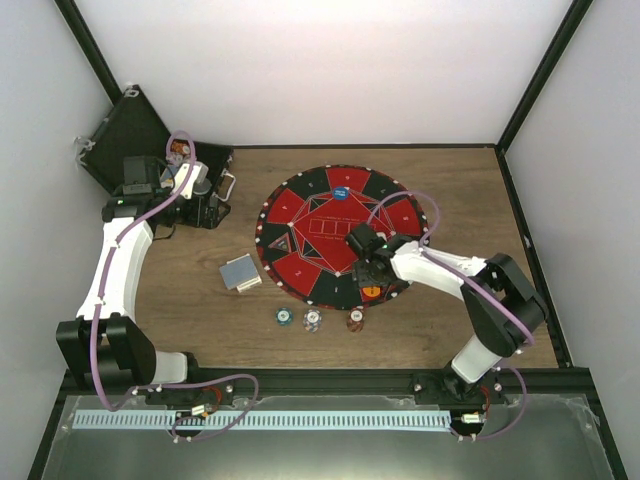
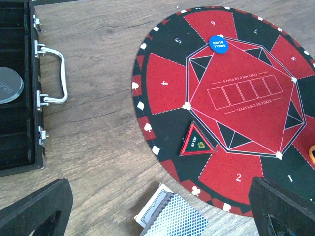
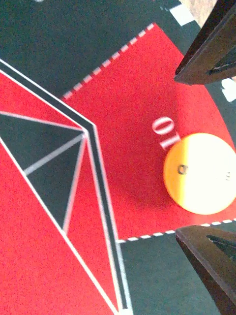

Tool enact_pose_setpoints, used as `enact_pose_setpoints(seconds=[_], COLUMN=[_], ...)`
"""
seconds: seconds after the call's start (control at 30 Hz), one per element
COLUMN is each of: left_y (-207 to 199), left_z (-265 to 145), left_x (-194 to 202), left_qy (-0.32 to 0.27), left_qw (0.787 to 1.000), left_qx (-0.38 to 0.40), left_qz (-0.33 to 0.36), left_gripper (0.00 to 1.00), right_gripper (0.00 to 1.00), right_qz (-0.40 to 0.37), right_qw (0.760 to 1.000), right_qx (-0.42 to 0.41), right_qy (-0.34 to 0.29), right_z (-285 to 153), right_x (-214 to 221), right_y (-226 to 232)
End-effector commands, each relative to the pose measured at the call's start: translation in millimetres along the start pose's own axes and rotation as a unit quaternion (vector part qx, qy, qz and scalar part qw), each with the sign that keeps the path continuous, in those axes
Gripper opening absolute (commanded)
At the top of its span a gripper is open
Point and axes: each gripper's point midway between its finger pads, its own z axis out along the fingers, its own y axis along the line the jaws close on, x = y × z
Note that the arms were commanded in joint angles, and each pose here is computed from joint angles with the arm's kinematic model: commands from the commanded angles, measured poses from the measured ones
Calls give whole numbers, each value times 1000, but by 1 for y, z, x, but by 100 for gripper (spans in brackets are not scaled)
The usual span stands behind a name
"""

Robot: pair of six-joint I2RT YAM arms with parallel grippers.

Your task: Distribute texas hold em gaming equipment

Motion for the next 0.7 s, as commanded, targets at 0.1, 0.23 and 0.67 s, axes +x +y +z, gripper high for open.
enact_pose_setpoints(seconds=[0.1, 0.23, 0.67], left_y=[1, 1, 0], left_z=[-7, -9, -12], left_x=[-11, -11, -11], left_qy=[-15, -14, -15], left_qw=[1000, 1000, 1000], left_qx=[-6, -8, -12], left_qz=[10, 12, 14], left_gripper=[100, 100, 100], right_gripper=[79, 75, 53], right_qz=[-8, -9, 2], right_qw=[999, 999, 1000], right_qx=[-25, -23, 28], right_qy=[27, 32, 10], right_z=[2, 8, 14], right_x=[30, 35, 14], right_y=[10, 8, -16])
